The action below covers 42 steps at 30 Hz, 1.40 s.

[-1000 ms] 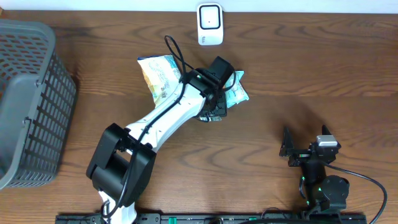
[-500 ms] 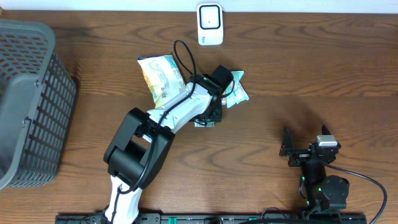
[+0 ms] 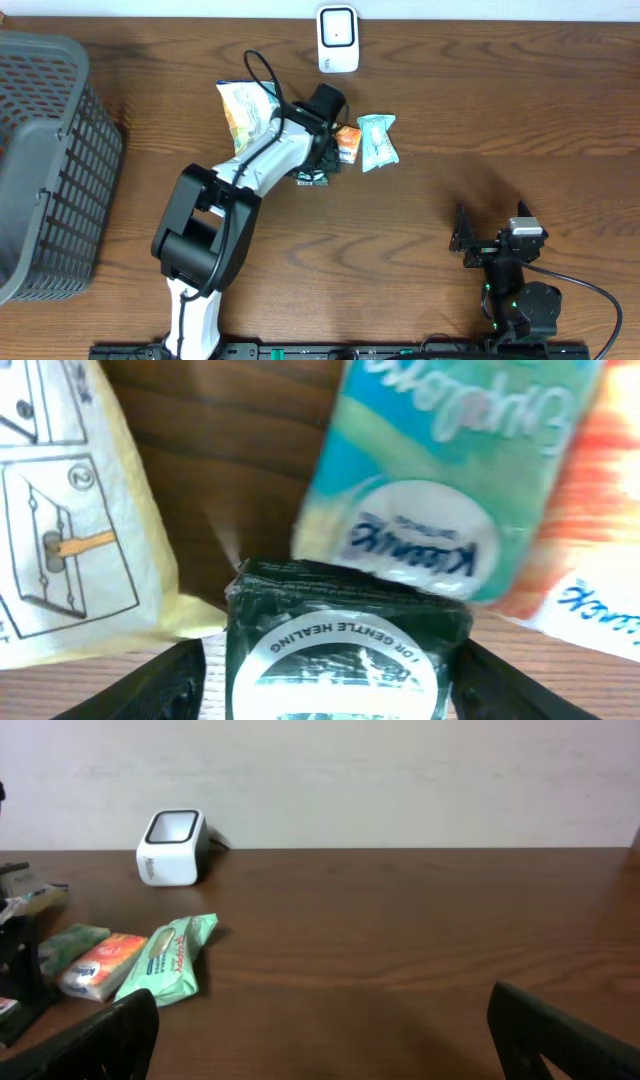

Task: Scan the item barcode
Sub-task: 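Carry the green tin to the scanner and hold it under it, then place the green tin on the table in front of the items, then move the left gripper back toward the grey basket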

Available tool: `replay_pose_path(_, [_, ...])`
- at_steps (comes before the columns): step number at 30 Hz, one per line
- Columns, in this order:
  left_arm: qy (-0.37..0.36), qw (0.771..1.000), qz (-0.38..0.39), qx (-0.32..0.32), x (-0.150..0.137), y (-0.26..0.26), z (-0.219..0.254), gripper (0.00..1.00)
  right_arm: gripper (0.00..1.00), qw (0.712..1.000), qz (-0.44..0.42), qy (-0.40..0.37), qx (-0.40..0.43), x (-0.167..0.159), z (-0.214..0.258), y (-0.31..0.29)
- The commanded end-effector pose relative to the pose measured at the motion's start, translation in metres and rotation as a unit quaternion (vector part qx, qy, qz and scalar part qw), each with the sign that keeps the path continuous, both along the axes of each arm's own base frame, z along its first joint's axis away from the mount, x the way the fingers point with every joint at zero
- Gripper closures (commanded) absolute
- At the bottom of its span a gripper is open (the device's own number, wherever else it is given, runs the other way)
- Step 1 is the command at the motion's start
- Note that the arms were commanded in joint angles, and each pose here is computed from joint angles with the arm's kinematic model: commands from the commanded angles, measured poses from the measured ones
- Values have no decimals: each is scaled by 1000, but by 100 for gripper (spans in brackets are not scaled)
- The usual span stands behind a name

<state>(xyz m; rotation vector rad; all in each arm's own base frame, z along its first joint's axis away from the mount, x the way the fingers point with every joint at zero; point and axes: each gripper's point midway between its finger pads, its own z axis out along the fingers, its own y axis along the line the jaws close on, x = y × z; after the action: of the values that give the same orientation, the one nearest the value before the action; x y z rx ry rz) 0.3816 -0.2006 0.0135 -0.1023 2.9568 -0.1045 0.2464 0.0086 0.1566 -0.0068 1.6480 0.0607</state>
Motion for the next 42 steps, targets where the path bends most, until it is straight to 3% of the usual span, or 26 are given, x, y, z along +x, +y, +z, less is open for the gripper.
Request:
replay_pose_path(1, [5,1000,-4,-29,-3,-6,10,22,1,1000,-4,2,3,0,-1,-2])
replay_pose_path(6, [-29,998,-12,-58,2,-12,46,21,1,1000,-4,2,3,0,-1,-2])
replay_pose_path(11, [-102,990,-15,-96,4,-13,117,20,1,1000,-4,2,3,0,-1,-2])
replay_pose_path(15, [-158,981,-13,-113,-11,-1,180,20,1,1000,-4,2,3,0,-1,-2])
replay_pose_path(16, [-167,980,-9,-105,-18,7,191,20,1,1000,-4,2,3,0,-1,-2])
replay_pose_path(18, [-179,981,4,-73,-33,29,208,1,1,1000,-4,2,3,0,-1,-2])
replay_pose_path(22, [-169,985,17,11,-74,78,224,2,1,1000,-4,2,3,0,-1,-2])
replay_pose_path(27, [-134,990,17,43,-115,104,230,2,1,1000,-4,2,3,0,-1,-2])
replay_pose_path(39, [-35,993,7,111,-167,136,218,3,1,1000,-4,2,3,0,-1,-2])
replay_pose_path(42, [-43,981,88,166,-172,169,224,2,1,1000,-4,2,3,0,-1,-2])
